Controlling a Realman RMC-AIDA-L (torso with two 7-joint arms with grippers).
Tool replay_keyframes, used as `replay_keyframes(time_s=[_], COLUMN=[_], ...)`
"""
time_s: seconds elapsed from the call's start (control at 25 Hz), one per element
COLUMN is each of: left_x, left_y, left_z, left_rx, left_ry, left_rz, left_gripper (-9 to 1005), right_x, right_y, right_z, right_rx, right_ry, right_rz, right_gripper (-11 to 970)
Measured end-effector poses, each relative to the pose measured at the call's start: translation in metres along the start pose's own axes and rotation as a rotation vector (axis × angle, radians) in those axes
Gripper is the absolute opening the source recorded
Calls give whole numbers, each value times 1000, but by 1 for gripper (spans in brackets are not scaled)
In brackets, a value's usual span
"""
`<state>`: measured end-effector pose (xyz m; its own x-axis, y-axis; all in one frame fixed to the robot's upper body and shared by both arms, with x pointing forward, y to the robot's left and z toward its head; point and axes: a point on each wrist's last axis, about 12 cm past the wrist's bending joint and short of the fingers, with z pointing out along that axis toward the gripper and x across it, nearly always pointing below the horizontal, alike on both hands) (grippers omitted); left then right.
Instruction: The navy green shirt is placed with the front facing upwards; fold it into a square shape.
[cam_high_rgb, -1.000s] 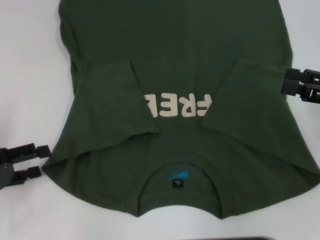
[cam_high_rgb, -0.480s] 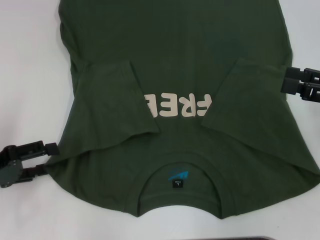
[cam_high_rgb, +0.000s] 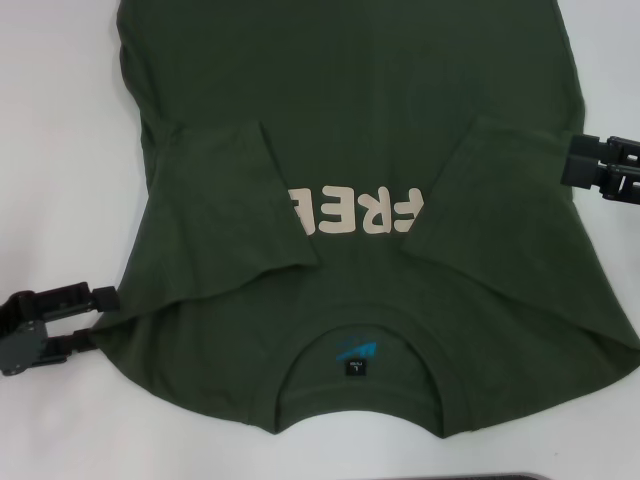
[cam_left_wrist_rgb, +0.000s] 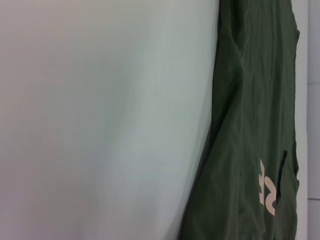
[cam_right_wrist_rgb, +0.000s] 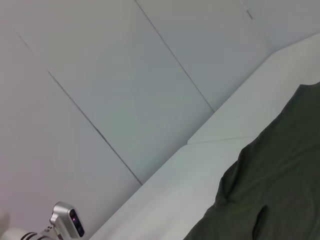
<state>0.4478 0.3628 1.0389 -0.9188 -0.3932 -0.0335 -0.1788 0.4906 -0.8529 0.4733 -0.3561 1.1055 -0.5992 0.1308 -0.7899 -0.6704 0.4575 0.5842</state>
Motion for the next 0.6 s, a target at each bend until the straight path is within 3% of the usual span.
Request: replay_keyframes(time_s=[0.6], left_x=[-1], left_y=[3], left_z=[-15], left_rx=[-3], left_ry=[-40], left_rz=[-8], left_gripper=[840], right_x=[2], right_y=[-2], right_z=[2], right_rx=[-20], right_ry=[-6], right_rz=[24], right_gripper=[885])
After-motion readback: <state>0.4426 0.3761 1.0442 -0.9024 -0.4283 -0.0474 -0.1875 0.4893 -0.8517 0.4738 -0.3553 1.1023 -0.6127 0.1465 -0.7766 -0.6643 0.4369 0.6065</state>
